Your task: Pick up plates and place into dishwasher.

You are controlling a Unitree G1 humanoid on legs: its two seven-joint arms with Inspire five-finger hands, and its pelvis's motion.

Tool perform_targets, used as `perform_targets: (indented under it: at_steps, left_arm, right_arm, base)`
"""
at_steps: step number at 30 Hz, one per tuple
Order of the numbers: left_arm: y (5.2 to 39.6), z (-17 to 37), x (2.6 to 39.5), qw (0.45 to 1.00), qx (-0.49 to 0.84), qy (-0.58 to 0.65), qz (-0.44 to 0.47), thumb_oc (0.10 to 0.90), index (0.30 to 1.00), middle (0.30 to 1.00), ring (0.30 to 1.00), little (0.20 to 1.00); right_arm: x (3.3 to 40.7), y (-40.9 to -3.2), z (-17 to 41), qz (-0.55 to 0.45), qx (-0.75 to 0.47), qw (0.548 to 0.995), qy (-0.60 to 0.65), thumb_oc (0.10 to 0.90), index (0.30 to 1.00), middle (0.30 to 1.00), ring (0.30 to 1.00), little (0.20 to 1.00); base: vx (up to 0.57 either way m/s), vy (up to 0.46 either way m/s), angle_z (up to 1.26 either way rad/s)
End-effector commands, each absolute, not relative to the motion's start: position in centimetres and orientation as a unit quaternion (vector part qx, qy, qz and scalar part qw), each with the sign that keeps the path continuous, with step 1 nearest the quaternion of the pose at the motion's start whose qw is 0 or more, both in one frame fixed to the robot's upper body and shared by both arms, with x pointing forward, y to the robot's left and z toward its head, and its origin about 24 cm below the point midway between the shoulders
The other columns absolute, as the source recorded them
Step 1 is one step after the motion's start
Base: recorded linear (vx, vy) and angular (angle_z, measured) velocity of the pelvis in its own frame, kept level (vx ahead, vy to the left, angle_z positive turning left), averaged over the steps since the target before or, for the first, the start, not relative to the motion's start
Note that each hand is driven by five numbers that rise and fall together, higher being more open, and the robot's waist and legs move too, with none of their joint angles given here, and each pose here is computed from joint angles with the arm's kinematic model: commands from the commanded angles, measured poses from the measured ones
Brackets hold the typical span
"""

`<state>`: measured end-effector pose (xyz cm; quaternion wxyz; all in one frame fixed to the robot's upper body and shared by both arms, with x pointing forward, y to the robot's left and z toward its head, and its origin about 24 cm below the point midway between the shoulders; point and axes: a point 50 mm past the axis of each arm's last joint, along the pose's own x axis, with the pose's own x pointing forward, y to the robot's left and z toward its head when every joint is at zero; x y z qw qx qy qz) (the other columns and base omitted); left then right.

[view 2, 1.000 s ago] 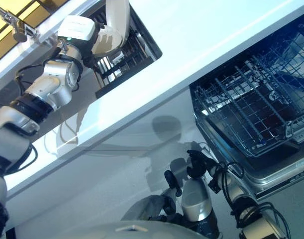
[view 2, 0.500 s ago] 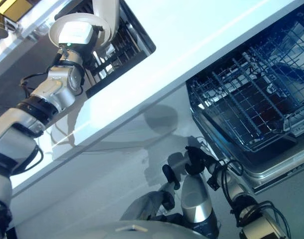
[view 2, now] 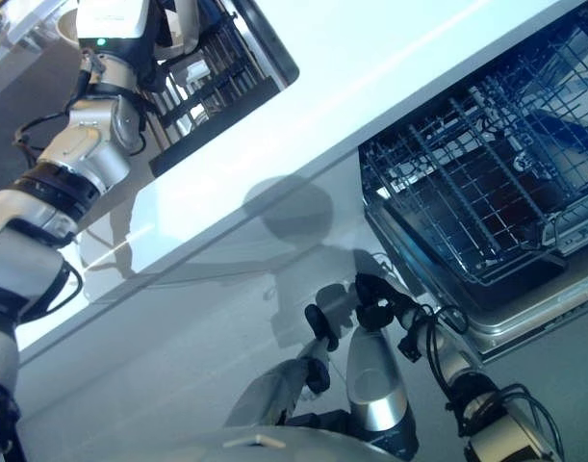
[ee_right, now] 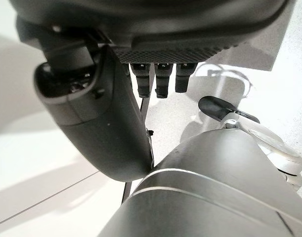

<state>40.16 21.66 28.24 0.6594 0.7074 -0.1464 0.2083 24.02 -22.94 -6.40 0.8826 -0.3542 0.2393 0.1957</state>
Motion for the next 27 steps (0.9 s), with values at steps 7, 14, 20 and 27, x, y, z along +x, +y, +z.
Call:
perform_targets:
  at_steps: [7,14,20,27]
  left_arm:
    - [26.3,31.2,38.9,0.644,0.708,-0.103,0.271,0.100,0.300,0.300,0.300,0.200]
    - [26.5,31.4,38.6,0.634,0.717,-0.109,0.267,0.100,0.300,0.300,0.300,0.200]
    - [27.5,31.5,37.9,0.617,0.734,-0.110,0.262,0.100,0.300,0.300,0.300,0.200]
    - [29.2,31.3,37.1,0.602,0.750,-0.103,0.254,0.100,0.300,0.300,0.300,0.200]
  right_arm:
    - [21.3,-22.1,-7.8,0.237,-0.345,0.874,0.248,0.800,0.900,0.900,0.900,0.900]
    - [21.1,-21.3,-7.0,0.229,-0.296,0.904,0.209,0.800,0.900,0.900,0.900,0.900]
    - [20.6,-20.4,-5.4,0.230,-0.201,0.937,0.170,0.800,0.900,0.900,0.900,0.900]
    - [20.2,-20.8,-3.8,0.239,-0.126,0.951,0.152,0.800,0.900,0.900,0.900,0.900]
  base:
    - [0.00,0.002,0.01]
    - [0.03,0.008,0.10]
    - [0.04,-0.018,0.12]
    - [0.05,0.000,0.00]
